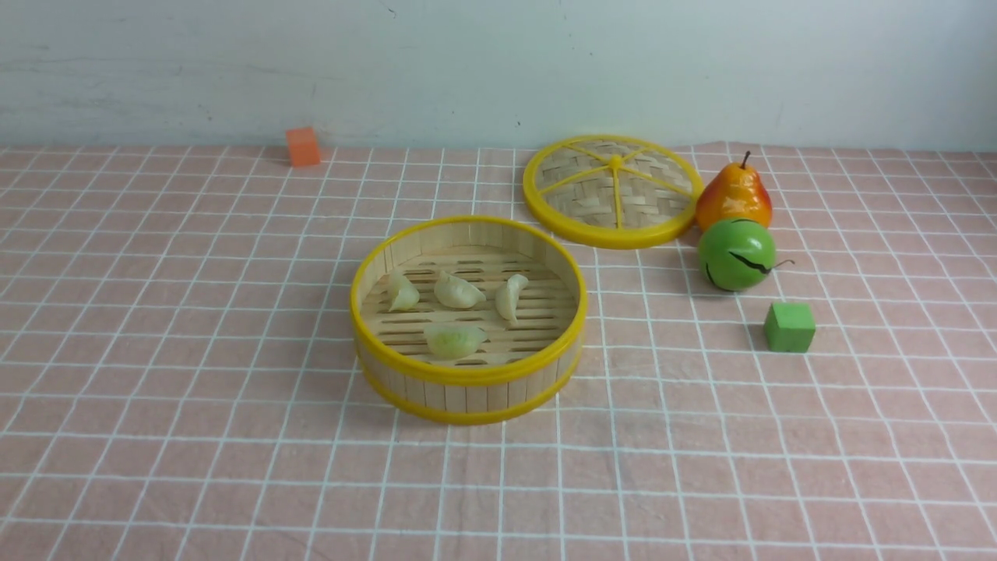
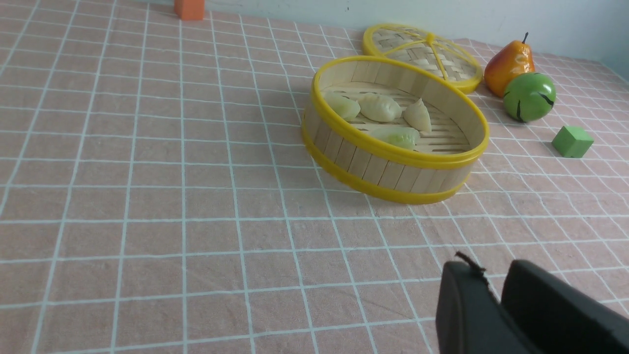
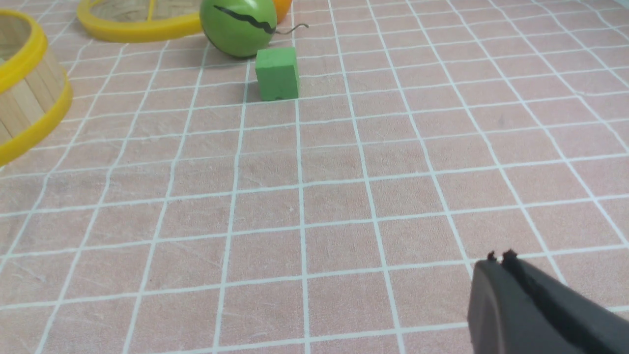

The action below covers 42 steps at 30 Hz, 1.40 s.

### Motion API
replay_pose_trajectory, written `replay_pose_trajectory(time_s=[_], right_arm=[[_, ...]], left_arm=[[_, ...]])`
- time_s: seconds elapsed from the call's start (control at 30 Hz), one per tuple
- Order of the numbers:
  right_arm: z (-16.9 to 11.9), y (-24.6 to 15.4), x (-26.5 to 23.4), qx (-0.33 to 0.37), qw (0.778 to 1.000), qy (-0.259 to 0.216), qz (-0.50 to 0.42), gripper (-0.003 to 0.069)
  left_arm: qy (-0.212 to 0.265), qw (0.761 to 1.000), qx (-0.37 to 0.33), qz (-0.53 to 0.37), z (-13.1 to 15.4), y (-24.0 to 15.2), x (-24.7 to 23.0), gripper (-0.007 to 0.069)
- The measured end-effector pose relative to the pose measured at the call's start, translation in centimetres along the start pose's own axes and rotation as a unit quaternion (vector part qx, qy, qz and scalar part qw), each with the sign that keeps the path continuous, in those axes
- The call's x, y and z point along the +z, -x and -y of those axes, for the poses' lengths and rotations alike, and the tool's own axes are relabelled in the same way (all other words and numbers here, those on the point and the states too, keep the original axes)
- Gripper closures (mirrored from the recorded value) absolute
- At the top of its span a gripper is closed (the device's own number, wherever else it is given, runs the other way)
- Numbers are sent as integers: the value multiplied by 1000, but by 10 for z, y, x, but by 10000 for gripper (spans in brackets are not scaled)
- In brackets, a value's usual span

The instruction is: Put the dumplings into the steamer on the table with the pink tablecloth.

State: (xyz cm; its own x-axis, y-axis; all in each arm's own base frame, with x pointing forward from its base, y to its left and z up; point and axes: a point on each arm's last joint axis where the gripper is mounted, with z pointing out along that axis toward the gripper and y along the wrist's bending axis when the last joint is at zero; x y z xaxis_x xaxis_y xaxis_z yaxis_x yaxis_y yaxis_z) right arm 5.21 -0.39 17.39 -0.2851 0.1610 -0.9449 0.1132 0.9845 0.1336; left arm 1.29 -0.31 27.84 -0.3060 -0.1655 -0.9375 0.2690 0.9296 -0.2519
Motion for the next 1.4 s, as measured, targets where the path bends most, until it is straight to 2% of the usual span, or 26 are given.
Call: replay_pose_trajectory(time_s=[1.1, 1.27, 1.4], right_arm=[[0, 0, 0, 0, 1000, 0, -1, 660], [0, 0, 0, 0, 1000, 0, -1, 659], [0, 0, 0, 0, 1000, 0, -1, 655]], left_arm=[[6, 1000, 8, 5, -1, 0, 1, 484], [-4, 996, 8, 86, -3, -7, 21, 497], [26, 988, 5, 153, -10, -20, 37, 546]])
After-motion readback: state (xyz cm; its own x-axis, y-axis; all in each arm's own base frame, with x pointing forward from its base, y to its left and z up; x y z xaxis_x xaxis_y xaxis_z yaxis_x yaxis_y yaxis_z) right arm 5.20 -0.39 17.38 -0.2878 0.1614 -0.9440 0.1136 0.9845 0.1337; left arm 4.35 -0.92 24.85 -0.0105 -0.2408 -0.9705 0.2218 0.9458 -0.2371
